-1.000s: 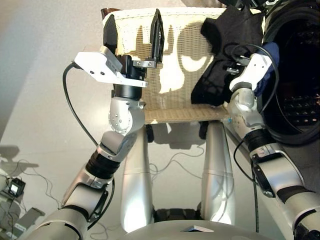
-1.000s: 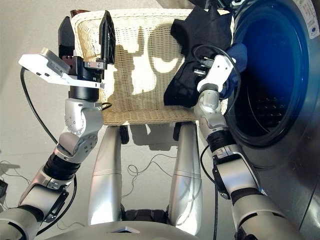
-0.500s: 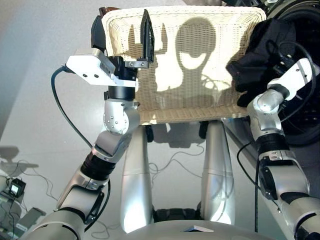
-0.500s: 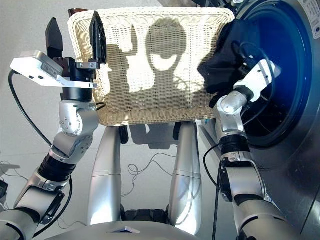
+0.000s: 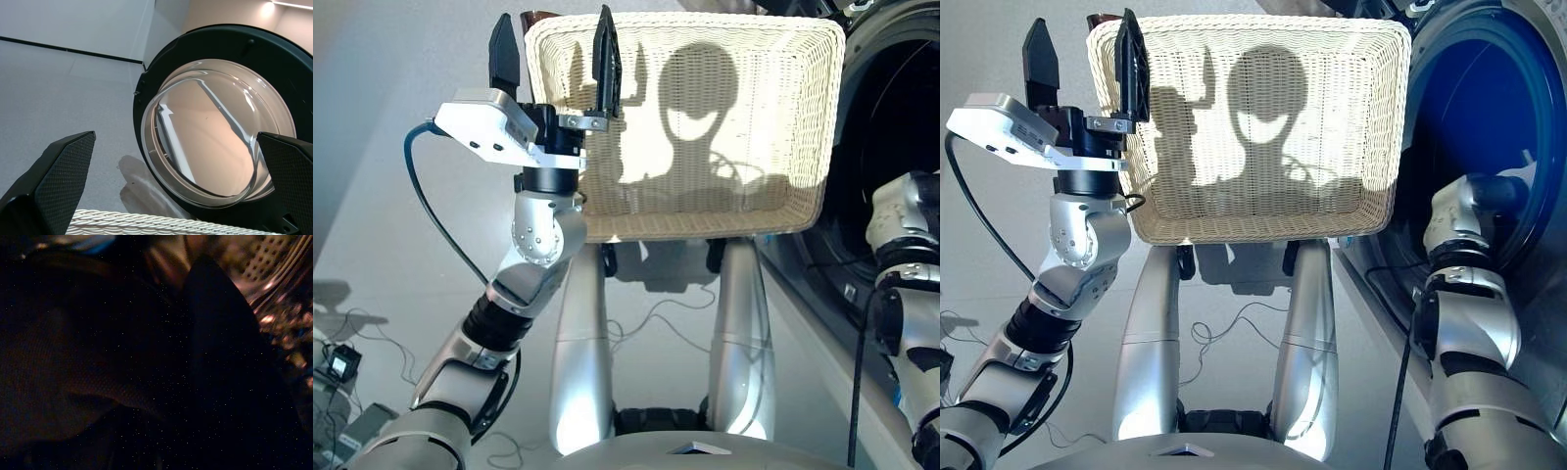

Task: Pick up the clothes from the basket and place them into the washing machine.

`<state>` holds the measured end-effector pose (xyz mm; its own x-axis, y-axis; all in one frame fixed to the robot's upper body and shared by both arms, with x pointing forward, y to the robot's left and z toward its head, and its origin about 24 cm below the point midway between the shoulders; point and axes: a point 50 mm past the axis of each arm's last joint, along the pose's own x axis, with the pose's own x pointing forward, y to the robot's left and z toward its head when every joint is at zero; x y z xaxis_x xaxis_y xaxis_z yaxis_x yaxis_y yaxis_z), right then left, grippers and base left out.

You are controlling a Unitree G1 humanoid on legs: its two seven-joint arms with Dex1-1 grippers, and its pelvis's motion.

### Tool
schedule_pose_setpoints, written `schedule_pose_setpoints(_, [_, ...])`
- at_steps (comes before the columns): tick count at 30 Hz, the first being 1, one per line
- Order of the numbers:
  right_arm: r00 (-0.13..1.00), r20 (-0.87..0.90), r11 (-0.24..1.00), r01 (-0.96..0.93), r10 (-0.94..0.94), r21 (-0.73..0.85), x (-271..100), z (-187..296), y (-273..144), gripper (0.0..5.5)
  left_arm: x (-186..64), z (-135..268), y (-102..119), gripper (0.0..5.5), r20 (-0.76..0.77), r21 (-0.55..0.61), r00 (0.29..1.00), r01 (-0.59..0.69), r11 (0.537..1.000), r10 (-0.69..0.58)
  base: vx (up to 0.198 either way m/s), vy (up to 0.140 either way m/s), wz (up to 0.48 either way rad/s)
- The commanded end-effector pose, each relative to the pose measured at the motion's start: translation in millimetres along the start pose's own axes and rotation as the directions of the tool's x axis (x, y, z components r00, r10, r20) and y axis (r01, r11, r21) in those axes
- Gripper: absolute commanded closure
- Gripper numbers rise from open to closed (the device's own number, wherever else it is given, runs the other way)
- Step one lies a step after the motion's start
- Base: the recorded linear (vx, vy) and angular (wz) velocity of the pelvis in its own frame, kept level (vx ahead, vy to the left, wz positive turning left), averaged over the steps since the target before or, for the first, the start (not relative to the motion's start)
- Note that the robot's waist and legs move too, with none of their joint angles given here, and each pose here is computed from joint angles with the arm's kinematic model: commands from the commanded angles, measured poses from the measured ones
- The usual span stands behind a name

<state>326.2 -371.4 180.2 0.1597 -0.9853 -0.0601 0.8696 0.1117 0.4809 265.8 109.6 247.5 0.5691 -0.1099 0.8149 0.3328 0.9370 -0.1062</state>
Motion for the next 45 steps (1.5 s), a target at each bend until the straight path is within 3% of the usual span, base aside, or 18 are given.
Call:
schedule_pose_setpoints(1, [0.973, 0.220, 0.991, 0.042, -0.069, 0.124, 35.0, 67.1, -14.0, 5.50, 4.7, 33.2, -9.0, 0.00, 0.183, -0.071, 0.982, 0.051, 0.996, -0.037, 0.000, 0.000, 0.000])
schedule_pose_setpoints(11, [0.965, 0.259, 0.993, -0.007, -0.025, 0.120, 41.0, 82.1, -12.4, 5.50, 4.0, 32.7, -7.3, 0.00, 0.179, -0.061, 0.983, 0.063, 0.996, -0.051, 0.000, 0.000, 0.000])
schedule_pose_setpoints(12, [0.966, 0.257, 0.993, -0.023, -0.009, 0.120, 39.6, 80.4, -11.1, 3.13, 3.8, 32.7, -7.0, 0.00, 0.180, -0.062, 0.983, 0.061, 0.996, -0.049, 0.000, 0.000, 0.000])
schedule_pose_setpoints(13, [0.968, 0.251, 0.992, -0.042, 0.010, 0.123, 38.6, 78.2, -10.2, 0.00, 3.7, 32.5, -6.5, 0.00, 0.178, -0.062, 0.983, 0.059, 0.996, -0.047, 0.000, 0.000, 0.000])
schedule_pose_setpoints(20, [0.965, 0.213, 0.983, -0.171, 0.153, 0.068, 20.1, 50.8, 2.6, 0.00, 4.1, 31.2, -7.2, 0.00, 0.174, -0.074, 0.984, 0.056, 0.996, -0.042, 0.000, 0.000, 0.000])
schedule_pose_setpoints(27, [0.850, 0.212, 0.874, -0.484, 0.482, -0.045, -44.3, 7.9, 27.7, 0.00, 2.6, 28.2, -6.0, 0.00, 0.167, -0.076, 0.986, 0.035, 0.997, -0.022, 0.000, 0.000, 0.000])
schedule_pose_setpoints(35, [0.581, 0.136, 0.597, -0.786, 0.802, -0.162, -119.3, -33.5, 25.2, 0.00, 1.8, 24.1, -6.0, 0.00, 0.145, -0.080, 0.989, 0.038, 0.996, -0.026, 0.000, 0.000, 0.000])
schedule_pose_setpoints(37, [0.462, 0.095, 0.471, -0.859, 0.882, -0.201, -136.2, -40.2, 24.8, 0.00, 1.2, 22.9, -5.6, 0.00, 0.133, -0.083, 0.990, 0.047, 0.995, -0.036, 0.000, 0.000, 0.000])
schedule_pose_setpoints(41, [0.223, 0.027, 0.224, -0.955, 0.974, -0.192, -165.0, -45.7, 22.4, 0.00, -1.1, 19.9, -5.1, 0.00, 0.108, -0.078, 0.992, 0.069, 0.995, -0.060, 0.000, 0.000, 0.000])
schedule_pose_setpoints(45, [0.082, -0.014, 0.079, -0.987, 0.997, -0.142, -186.7, -51.6, 14.8, 0.00, -5.6, 17.5, -4.4, 0.00, 0.087, -0.065, 0.993, 0.085, 0.994, -0.079, 0.000, 0.000, 0.000])
